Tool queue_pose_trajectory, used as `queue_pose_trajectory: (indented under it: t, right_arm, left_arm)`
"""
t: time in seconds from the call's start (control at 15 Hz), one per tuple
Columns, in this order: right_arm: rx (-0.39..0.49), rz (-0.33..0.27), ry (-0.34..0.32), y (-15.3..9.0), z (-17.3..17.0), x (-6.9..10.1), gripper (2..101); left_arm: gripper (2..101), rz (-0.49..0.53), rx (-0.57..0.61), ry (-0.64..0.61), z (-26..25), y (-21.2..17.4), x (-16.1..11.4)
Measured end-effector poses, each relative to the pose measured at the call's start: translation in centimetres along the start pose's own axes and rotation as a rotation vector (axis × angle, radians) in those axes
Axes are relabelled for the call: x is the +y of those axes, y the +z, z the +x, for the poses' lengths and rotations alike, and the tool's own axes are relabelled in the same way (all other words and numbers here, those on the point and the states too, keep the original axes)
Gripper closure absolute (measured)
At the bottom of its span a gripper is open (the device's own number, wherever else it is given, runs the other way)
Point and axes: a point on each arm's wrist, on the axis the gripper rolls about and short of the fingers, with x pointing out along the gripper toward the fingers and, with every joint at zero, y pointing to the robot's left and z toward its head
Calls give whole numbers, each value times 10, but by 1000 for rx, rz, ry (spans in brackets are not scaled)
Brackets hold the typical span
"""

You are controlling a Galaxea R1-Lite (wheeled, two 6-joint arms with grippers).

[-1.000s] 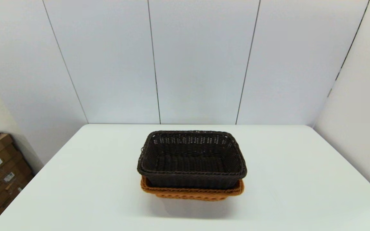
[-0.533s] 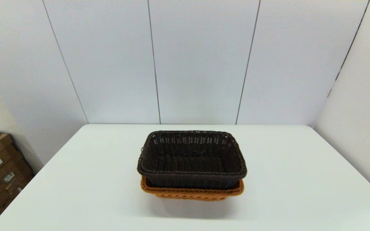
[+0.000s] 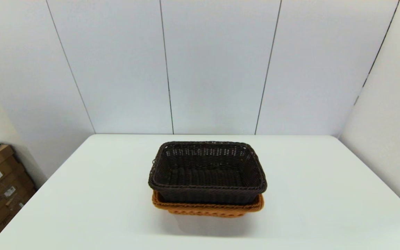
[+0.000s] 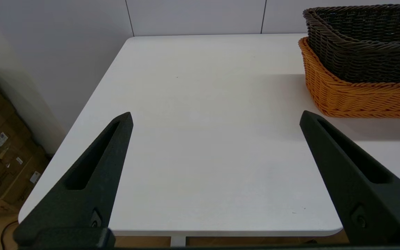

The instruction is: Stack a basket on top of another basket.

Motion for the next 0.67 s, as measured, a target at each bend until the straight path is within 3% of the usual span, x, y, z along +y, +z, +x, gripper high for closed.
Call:
queue_pose_trajectory:
  t: [0.53, 0.67]
  right_arm:
    - [2, -14, 56, -3, 1, 2, 52]
    - [9, -14, 105, -6, 2, 3, 52]
  left_arm:
    - [54, 0, 0, 0, 0, 0, 0]
    - [54, 0, -1, 0, 0, 0, 0]
